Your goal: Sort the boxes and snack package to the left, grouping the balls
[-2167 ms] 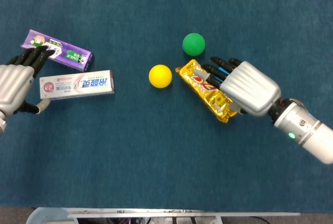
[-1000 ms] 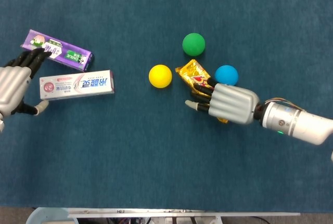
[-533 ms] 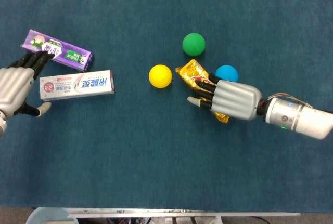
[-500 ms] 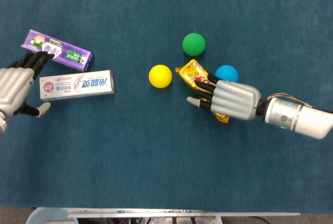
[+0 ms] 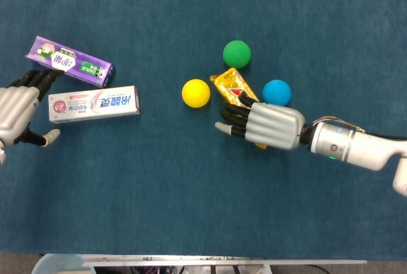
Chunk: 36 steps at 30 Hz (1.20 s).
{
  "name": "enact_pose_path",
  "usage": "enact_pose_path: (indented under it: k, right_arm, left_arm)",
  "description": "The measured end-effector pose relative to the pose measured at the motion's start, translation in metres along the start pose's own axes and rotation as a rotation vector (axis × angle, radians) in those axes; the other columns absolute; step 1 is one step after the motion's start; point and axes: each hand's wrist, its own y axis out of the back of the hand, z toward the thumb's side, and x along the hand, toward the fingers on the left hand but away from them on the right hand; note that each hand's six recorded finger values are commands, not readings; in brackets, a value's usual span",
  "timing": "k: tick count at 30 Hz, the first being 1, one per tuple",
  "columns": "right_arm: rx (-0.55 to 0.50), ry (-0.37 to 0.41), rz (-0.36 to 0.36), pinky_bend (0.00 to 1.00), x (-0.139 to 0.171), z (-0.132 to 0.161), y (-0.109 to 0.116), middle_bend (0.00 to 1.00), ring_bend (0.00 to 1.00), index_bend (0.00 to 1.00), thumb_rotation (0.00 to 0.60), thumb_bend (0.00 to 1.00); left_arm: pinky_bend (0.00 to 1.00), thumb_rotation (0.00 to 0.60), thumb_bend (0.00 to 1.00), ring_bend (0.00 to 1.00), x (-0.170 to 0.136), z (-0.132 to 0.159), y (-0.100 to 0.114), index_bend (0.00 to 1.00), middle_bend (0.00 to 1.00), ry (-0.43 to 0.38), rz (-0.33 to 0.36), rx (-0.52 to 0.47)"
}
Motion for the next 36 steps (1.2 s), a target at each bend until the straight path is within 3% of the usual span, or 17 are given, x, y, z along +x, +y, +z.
enact_pose_path:
  k: [11,16,25,31,36]
  right_arm:
    - [-0.045,-0.019,-0.049,0.28,-0.003,0.000,0.018,0.17,0.11,0.00,0.600,0.00]
    - [-0.043,-0.038,-0.032,0.28,0.006,-0.012,0.018,0.17,0.11,0.00,0.600,0.00]
    - [-0.022,-0.011,0.007,0.27,-0.002,-0.001,0.009,0.17,0.11,0.00,0.600,0.00]
    - [-0.011,0.010,0.019,0.27,-0.011,0.008,0.004,0.19,0.11,0.05,0.600,0.00]
    - [0.004,0.021,0.013,0.27,-0.018,0.016,0.004,0.26,0.12,0.22,0.600,0.00]
  left_arm:
    - [0.14,0.600,0.27,0.00,-0.003,-0.001,0.000,0.00,0.09,0.000,-0.004,-0.001]
    - [0.14,0.600,0.27,0.00,-0.003,0.000,-0.001,0.00,0.09,-0.003,-0.008,0.001]
    - [0.14,0.600,0.27,0.00,-0.004,0.001,-0.002,0.00,0.09,-0.004,-0.018,-0.002]
    - [0.14,0.600,0.27,0.00,-0.005,-0.001,-0.003,0.00,0.09,0.002,-0.024,-0.011]
    - [0.14,0.600,0.27,0.00,-0.006,-0.001,-0.004,0.00,0.09,-0.003,-0.030,-0.024]
